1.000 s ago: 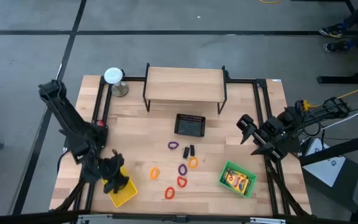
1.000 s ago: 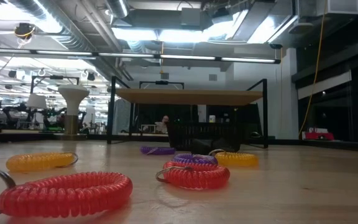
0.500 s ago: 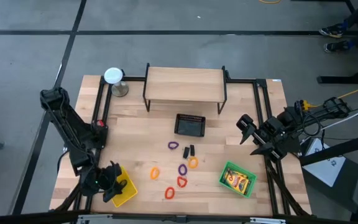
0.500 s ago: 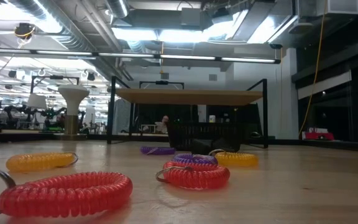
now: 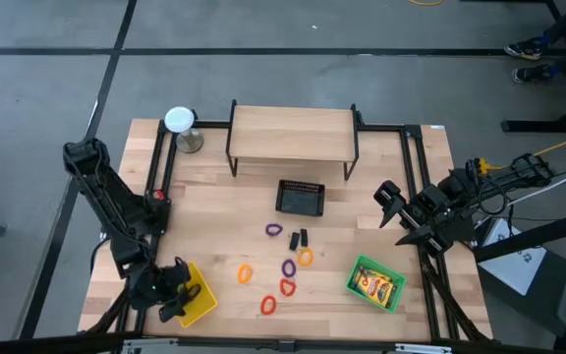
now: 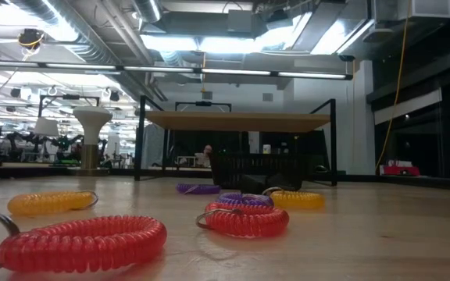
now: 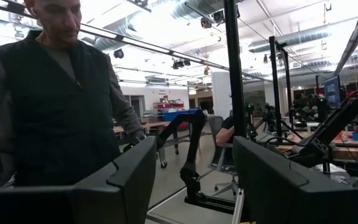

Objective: Pick & Place Office Desk Supplies
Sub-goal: Put the left black rubber band into the yellow basket

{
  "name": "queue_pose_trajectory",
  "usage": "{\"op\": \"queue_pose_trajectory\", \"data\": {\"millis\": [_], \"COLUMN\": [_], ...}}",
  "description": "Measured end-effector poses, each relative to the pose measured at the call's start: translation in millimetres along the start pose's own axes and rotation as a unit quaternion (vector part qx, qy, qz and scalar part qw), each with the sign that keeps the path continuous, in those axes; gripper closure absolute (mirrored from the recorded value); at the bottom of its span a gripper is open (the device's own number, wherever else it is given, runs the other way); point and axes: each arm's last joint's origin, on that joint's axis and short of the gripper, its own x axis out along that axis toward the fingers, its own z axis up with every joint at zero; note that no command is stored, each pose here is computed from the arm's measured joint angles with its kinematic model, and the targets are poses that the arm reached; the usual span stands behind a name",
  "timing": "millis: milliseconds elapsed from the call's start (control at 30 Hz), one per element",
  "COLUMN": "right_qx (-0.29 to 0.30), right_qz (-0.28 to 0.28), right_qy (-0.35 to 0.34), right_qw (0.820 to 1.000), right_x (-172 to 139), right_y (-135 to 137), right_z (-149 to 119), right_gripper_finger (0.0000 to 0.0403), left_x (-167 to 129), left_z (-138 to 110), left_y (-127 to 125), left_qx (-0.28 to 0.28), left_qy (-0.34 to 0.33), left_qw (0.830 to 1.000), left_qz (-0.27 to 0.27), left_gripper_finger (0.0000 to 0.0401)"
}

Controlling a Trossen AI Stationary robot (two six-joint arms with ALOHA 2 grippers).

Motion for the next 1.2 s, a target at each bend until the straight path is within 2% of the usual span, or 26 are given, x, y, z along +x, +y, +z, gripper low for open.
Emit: {"op": "queue_pose_trajectory", "data": {"millis": [167, 367, 567, 667, 800, 1000, 1100, 1200], "right_qx": [-0.006, -0.016, -0.014, -0.014, -0.01, -0.001, 0.0, 0.003], "right_qz": [0.0, 0.0, 0.0, 0.001, 0.001, 0.001, 0.001, -0.001], "right_qy": [0.0, 0.002, 0.005, 0.005, 0.004, 0.004, 0.006, 0.013], "right_qw": [1.0, 1.0, 1.0, 1.0, 1.0, 1.0, 1.0, 1.0], "right_x": [0.0, 0.1, 0.1, 0.1, 0.1, 0.1, 0.0, 0.1], "right_y": [0.0, -0.1, -0.1, -0.1, -0.1, -0.1, -0.2, -0.4], "right_z": [-0.1, -0.5, -1.0, -0.9, -0.8, -0.8, -1.2, -2.5], "right_gripper_finger": [0.0189, 0.0189, 0.0189, 0.0189, 0.0189, 0.0189, 0.0188, 0.0188], "left_x": [-2.2, -5.3, -10.9, -22.5, -48.8, -88.4, -97.0, -97.0], "left_z": [6.6, 17.9, 25.7, 34.4, 56.1, 109.6, 138.0, 169.3], "left_y": [-6.5, -8.8, -11.5, -14.3, -17.5, -7.3, -0.5, -0.9], "left_qx": [0.001, 0.038, 0.046, 0.061, 0.085, 0.076, 0.062, 0.051], "left_qy": [0.037, 0.024, 0.01, -0.029, -0.129, -0.296, -0.333, -0.34], "left_qw": [0.999, 0.998, 0.998, 0.998, 0.988, 0.952, 0.941, 0.939], "left_qz": [0.009, 0.045, 0.035, 0.018, -0.01, 0.012, 0.025, -0.018], "left_gripper_finger": [0.0177, 0.0173, 0.0173, 0.0177, 0.0188, 0.0205, 0.0209, 0.0209]}}
